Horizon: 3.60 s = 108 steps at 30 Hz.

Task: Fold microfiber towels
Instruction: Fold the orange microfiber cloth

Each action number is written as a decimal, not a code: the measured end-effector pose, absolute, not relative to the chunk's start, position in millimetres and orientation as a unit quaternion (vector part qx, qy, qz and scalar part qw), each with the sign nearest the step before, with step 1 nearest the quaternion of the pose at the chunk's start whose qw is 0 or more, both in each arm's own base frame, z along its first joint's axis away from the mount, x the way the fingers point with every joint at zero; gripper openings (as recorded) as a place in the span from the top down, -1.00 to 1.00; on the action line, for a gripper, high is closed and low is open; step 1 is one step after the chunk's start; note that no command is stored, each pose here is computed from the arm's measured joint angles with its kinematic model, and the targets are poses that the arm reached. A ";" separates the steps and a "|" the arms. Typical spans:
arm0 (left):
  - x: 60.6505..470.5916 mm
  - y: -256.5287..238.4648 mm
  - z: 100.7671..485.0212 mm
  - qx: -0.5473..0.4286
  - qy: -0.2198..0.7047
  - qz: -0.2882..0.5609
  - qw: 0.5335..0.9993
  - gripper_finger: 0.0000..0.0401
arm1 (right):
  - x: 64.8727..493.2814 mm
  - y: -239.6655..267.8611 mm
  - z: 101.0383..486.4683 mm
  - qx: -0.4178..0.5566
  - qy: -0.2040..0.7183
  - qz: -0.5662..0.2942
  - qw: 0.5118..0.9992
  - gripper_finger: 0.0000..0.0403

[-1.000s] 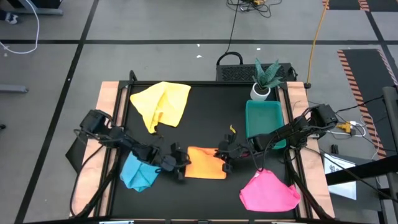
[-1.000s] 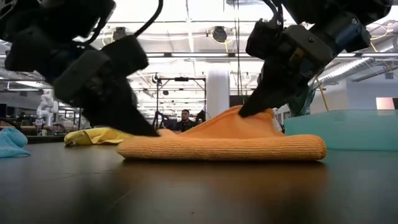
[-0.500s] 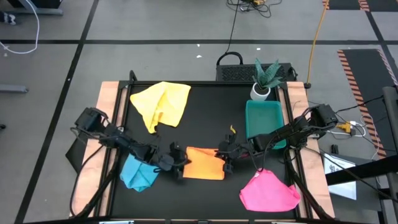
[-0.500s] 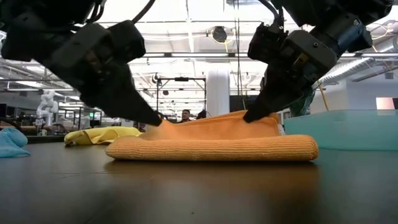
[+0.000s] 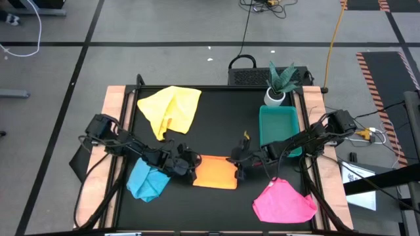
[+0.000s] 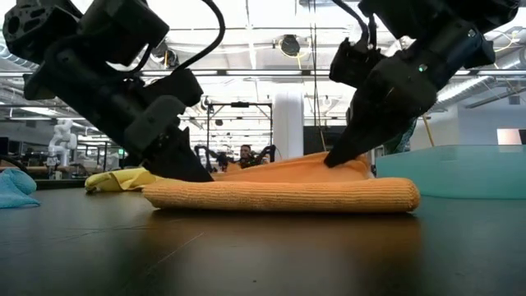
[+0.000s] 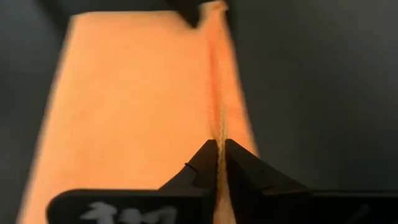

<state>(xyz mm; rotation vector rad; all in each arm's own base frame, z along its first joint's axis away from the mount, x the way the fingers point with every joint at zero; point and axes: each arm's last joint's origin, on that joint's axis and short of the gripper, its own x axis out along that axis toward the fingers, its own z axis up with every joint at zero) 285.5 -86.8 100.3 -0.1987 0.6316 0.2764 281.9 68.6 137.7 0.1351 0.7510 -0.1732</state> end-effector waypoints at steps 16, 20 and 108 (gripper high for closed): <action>286.0 -96.0 120.2 -0.109 0.263 0.110 0.952 0.96 | 278.8 75.3 157.7 0.102 0.334 -0.043 0.936 0.64; 288.7 -86.8 113.3 -0.097 0.277 0.125 0.948 0.97 | 279.3 71.8 142.8 0.111 0.352 -0.064 0.927 0.76; 282.0 -118.3 109.3 -0.149 0.301 0.002 0.942 0.94 | 334.0 168.9 137.0 0.038 0.311 0.161 0.936 0.98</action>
